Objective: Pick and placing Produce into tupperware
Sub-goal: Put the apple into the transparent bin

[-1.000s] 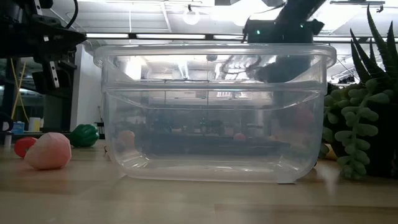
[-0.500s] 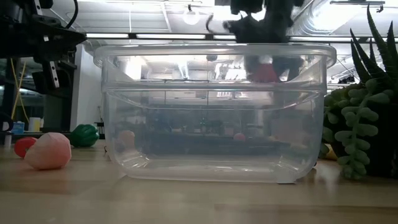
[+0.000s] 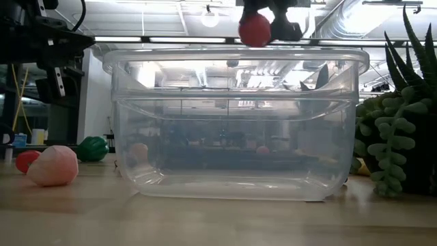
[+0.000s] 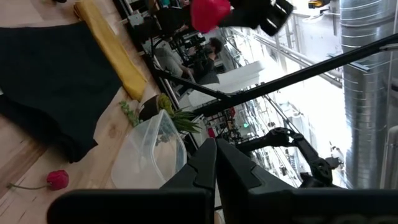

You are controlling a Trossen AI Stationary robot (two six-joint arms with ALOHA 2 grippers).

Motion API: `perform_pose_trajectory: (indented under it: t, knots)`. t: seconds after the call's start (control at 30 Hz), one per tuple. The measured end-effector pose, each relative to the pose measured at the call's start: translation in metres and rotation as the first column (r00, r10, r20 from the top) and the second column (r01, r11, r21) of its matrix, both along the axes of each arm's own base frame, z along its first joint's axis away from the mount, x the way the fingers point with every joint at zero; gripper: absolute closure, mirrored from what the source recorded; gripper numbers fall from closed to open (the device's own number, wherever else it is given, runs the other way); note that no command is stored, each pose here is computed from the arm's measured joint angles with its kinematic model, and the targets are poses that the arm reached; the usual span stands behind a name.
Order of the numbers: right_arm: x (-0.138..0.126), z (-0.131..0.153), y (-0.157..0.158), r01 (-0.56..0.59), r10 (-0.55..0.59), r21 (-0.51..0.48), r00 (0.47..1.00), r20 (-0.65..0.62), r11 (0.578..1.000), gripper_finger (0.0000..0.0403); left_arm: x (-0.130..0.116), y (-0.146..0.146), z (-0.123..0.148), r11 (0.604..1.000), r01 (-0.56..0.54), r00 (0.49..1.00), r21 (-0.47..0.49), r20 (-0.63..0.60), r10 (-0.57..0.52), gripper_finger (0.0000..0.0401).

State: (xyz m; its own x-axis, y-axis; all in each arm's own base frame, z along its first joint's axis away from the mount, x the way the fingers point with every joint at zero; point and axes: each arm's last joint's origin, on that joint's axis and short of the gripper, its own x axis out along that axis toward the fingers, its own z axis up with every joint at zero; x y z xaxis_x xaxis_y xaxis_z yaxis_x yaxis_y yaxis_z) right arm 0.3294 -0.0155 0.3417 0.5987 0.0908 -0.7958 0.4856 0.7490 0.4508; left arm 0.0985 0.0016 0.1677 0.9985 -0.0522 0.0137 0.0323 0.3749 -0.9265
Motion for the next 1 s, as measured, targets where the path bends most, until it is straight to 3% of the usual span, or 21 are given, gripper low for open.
perform_pose_trajectory:
  t: [0.27,0.53,0.87,1.0]
  knots:
    - [0.008,0.007,0.034,-0.153,0.158,-0.052,0.981,0.111,0.987,0.0138,0.000,0.001,0.000,1.000,-0.019,1.000,0.002,-0.002,0.019,0.0400]
    - [0.005,0.008,0.072,-0.321,0.335,-0.111,0.932,0.139,0.941,0.0138,0.000,0.004,-0.001,0.992,-0.126,0.992,0.011,-0.011,0.126,0.0400]
    - [0.009,0.023,0.113,-0.421,0.458,-0.182,0.827,0.327,0.889,0.0138,0.000,0.004,-0.001,0.991,-0.132,0.991,0.007,-0.009,0.132,0.0400]
    - [0.010,0.022,0.122,-0.432,0.471,-0.188,0.815,0.338,0.882,0.0138,0.000,0.004,-0.001,0.992,-0.124,0.992,0.006,-0.009,0.124,0.0400]
